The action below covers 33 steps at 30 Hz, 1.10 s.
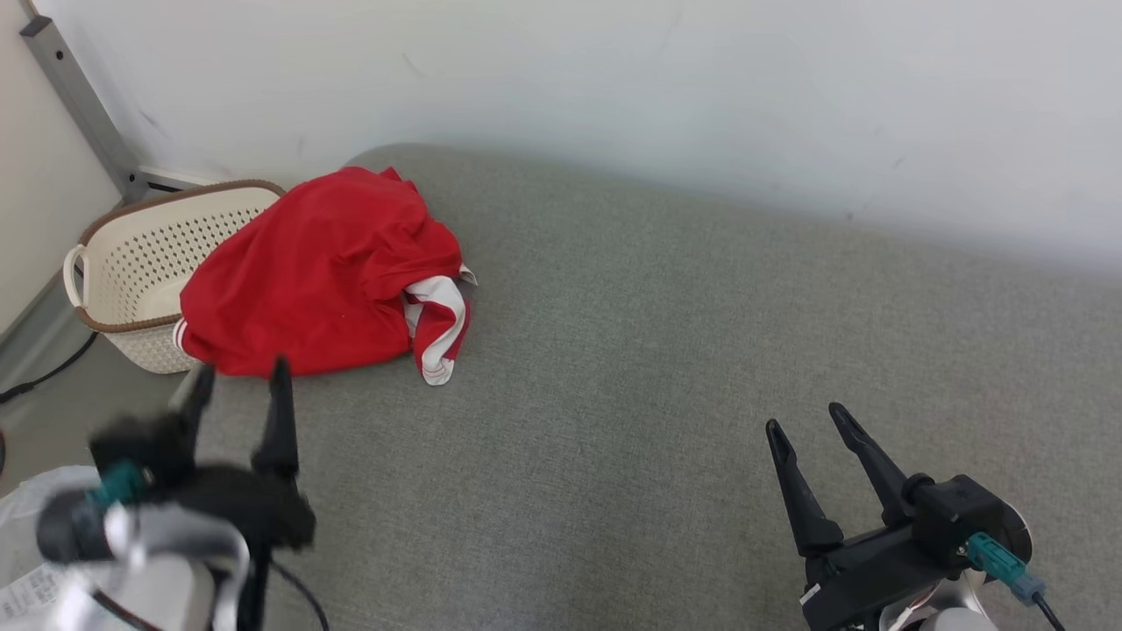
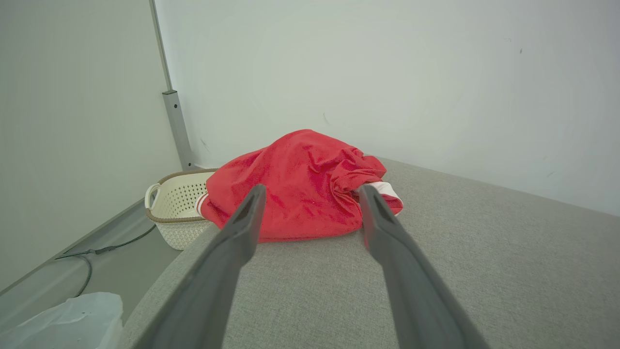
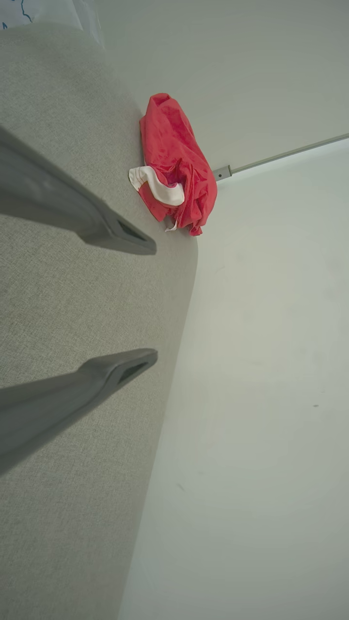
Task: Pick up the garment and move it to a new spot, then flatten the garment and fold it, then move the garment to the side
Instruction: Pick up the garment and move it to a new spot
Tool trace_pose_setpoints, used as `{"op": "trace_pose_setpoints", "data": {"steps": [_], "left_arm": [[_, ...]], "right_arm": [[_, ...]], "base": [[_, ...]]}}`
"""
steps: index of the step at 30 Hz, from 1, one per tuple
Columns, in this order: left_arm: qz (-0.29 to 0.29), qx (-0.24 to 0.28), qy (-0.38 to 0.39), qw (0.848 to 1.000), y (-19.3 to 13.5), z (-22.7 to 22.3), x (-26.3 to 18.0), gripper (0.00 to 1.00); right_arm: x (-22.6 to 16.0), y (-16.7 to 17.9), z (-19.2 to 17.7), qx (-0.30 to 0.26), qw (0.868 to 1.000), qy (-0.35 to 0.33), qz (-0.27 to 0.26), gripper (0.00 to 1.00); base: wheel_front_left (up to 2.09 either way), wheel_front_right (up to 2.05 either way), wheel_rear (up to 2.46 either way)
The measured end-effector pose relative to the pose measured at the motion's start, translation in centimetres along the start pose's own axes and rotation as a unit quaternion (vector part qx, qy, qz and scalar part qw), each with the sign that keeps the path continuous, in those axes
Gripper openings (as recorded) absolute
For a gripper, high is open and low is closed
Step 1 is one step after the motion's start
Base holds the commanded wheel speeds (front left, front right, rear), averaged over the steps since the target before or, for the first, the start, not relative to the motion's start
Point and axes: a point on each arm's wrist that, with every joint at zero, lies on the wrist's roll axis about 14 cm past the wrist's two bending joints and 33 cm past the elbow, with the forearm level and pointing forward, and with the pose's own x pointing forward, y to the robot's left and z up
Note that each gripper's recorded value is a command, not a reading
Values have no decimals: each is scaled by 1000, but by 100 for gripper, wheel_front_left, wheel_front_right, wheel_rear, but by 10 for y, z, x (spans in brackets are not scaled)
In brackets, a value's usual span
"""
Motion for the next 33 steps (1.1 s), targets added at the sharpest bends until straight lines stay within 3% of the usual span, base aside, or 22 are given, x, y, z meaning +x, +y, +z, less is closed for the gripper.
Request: {"op": "trace_pose_setpoints", "data": {"steps": [7, 12, 23, 33], "left_arm": [[-62, 17, -2, 998, -10, 66, 56, 100], [-102, 24, 53, 993, -26, 75, 93, 100], [-96, -19, 243, 965, -29, -23, 134, 100], [-73, -55, 312, 946, -30, -96, 153, 100]], "right_arm": [[5, -7, 1, -1, 1000, -1, -1, 100], [5, -21, 3, -3, 1000, -6, -15, 100], [1, -60, -15, 5, 998, 11, -58, 100], [-5, -97, -39, 6, 995, 37, -96, 100]], "base": [[0, 0, 0], [0, 0, 0], [0, 0, 0], [0, 0, 0]]}}
